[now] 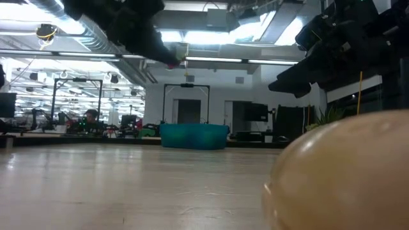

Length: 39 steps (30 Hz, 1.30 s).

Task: Pick and placing Produce into tupperware
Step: Put the red strawberry into the blue bin

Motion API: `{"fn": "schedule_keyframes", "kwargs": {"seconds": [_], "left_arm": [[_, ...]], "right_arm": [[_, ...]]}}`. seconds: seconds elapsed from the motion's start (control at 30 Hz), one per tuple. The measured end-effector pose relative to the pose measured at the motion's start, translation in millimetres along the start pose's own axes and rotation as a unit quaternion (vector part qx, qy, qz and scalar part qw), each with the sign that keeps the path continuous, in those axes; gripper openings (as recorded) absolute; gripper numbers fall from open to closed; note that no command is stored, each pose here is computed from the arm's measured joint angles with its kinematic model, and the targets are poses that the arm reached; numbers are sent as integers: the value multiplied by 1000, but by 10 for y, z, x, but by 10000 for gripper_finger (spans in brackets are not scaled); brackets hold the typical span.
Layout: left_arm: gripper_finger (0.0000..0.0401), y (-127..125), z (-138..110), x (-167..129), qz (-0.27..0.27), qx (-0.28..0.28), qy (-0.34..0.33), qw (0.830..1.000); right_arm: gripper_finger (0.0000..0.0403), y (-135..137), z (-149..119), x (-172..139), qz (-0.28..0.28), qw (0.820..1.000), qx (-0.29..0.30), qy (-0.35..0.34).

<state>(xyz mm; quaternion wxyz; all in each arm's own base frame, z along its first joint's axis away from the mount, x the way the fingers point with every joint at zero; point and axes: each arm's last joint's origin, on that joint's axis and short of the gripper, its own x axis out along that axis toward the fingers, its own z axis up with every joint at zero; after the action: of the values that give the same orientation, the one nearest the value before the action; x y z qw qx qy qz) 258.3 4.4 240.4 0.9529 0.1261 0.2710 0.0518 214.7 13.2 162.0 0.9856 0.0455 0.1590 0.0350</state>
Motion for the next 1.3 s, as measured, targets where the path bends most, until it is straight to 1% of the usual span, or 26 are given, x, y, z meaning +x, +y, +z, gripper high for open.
{"fn": "schedule_keyframes", "kwargs": {"seconds": [0.13,0.23,0.3,0.43,0.5,0.6,0.77,1.07,1.17,1.3], "left_arm": [[122,48,-181,3,19,-10,-16,1000],[122,103,-261,15,36,-21,-33,999],[122,133,-312,29,38,-25,-41,998],[122,221,-344,39,43,-34,-77,996],[122,260,-360,41,46,-38,-85,995],[122,313,-372,42,52,-48,-86,994],[122,383,-375,43,42,-54,-99,993],[122,566,-430,35,79,-70,-94,990],[122,643,-475,54,94,-90,-86,988],[122,732,-545,111,111,-100,-73,986]], "right_arm": [[210,1,13,0,1,1000,0,-7],[210,2,18,0,1,1000,-1,-9],[210,2,21,0,1,1000,-1,-11],[210,1,21,0,1,1000,-2,-11],[210,-1,22,0,0,1000,-2,-11],[210,-1,22,0,0,1000,-3,-11],[210,-2,28,0,0,1000,-18,-14],[210,-1,32,-1,0,1000,-26,-16],[210,-1,35,0,0,999,-28,-17],[210,-1,35,0,-1,999,-28,-17]]}}
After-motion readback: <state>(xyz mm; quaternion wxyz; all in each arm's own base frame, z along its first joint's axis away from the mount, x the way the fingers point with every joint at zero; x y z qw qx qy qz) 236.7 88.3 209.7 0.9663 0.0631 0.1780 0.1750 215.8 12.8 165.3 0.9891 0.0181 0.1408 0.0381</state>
